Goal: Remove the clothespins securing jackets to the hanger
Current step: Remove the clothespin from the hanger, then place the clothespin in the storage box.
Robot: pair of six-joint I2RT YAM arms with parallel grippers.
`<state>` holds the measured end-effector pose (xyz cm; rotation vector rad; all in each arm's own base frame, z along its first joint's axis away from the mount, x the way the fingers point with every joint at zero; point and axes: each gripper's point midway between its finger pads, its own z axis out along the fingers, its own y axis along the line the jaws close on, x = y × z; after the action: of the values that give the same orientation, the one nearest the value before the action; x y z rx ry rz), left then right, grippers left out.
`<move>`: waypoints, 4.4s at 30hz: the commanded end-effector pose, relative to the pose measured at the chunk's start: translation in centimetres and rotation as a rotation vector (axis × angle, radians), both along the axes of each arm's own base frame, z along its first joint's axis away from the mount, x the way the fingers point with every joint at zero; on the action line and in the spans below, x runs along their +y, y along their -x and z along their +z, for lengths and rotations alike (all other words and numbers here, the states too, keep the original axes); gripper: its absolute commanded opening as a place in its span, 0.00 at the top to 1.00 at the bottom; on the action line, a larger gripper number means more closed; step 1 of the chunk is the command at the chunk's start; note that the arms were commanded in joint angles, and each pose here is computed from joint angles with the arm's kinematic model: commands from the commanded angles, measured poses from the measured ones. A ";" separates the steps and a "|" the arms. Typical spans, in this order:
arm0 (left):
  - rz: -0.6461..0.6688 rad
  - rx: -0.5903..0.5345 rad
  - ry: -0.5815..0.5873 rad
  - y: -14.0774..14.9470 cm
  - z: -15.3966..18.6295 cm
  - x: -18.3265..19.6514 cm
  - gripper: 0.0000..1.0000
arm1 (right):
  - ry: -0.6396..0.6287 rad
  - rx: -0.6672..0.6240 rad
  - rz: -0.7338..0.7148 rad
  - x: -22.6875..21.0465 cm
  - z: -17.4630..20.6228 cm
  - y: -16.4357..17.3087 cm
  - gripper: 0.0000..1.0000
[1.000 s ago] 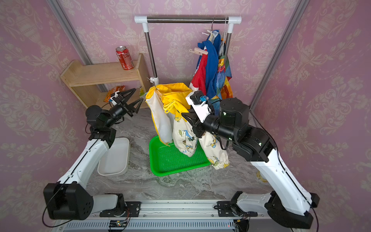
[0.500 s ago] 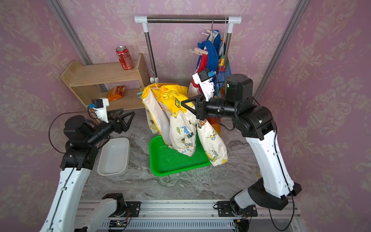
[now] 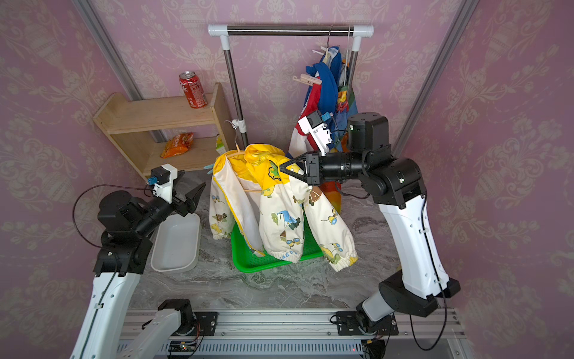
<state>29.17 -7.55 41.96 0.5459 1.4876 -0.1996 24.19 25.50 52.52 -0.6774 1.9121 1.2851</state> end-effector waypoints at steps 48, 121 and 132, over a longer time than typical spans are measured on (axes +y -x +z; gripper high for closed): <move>-0.122 0.062 -0.383 1.8 -4.2 -3.7 0.62 | -0.012 -0.088 0.152 0.2 0.5 2.8 1.00; 0.608 0.460 -0.220 0.2 -14.3 8.3 1.00 | 0.067 -0.362 -0.226 -4.0 2.3 -1.0 1.00; 0.925 0.788 0.055 0.6 -23.9 15.0 1.00 | -0.023 -0.498 -0.204 -4.2 6.1 0.7 1.00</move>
<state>29.45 6.48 20.33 -0.1700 2.2784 0.3517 24.82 21.50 53.43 -0.6362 1.7399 0.9221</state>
